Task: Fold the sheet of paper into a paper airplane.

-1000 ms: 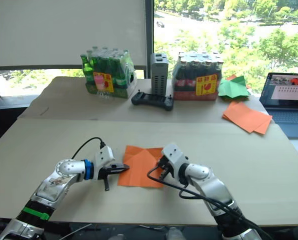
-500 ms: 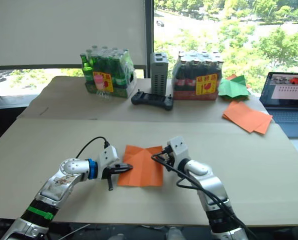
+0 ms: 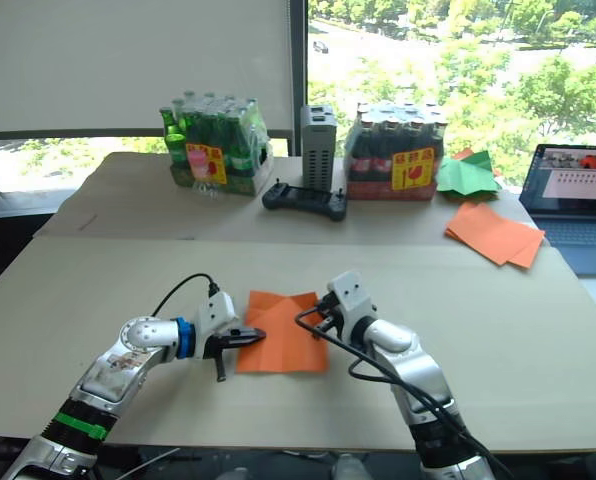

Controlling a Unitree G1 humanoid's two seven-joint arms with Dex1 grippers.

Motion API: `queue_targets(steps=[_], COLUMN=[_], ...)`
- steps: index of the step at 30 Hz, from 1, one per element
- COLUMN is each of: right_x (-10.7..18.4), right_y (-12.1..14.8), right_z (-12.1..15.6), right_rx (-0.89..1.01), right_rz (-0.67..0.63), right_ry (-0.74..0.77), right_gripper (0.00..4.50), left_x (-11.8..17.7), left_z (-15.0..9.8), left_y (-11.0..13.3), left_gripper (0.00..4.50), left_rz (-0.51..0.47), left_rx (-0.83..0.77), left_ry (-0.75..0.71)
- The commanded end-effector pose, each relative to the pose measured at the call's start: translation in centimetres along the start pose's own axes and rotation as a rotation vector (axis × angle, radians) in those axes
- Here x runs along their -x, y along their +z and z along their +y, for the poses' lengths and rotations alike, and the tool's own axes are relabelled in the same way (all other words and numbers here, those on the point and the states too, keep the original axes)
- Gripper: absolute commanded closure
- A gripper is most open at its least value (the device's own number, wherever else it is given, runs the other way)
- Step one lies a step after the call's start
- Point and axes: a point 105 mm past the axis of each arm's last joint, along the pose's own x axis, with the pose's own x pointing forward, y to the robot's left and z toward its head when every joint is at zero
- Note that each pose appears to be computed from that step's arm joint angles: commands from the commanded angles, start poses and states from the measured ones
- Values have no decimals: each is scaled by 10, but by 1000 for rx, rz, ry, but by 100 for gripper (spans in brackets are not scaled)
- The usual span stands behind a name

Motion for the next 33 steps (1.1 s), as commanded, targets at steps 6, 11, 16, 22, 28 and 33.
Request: queue_targets(steps=[6,11,16,22,28,33], right_x=[12,12,9,5,6,3], right_y=[16,10,-2,-10,-28,-28], right_z=[29,38,48,50,53,54], right_rx=[498,655,757,756,785,786], right_rz=[-95,-78,-37,12,82,84], right_ry=[33,49,94,127,185,188], right_gripper=[447,447,447,447,447,447], left_x=[4,4,4,4,-1,-16], left_z=[2,1,6,19,33,43], left_y=[4,2,6,24,29,37], left_gripper=[450,450,450,450,450,450], left_rz=[4,8,3,-40,-23,-31], left_rx=[-16,-11,-7,8,-17,-29], left_ry=[-7,-12,-5,-8,-18,-20])
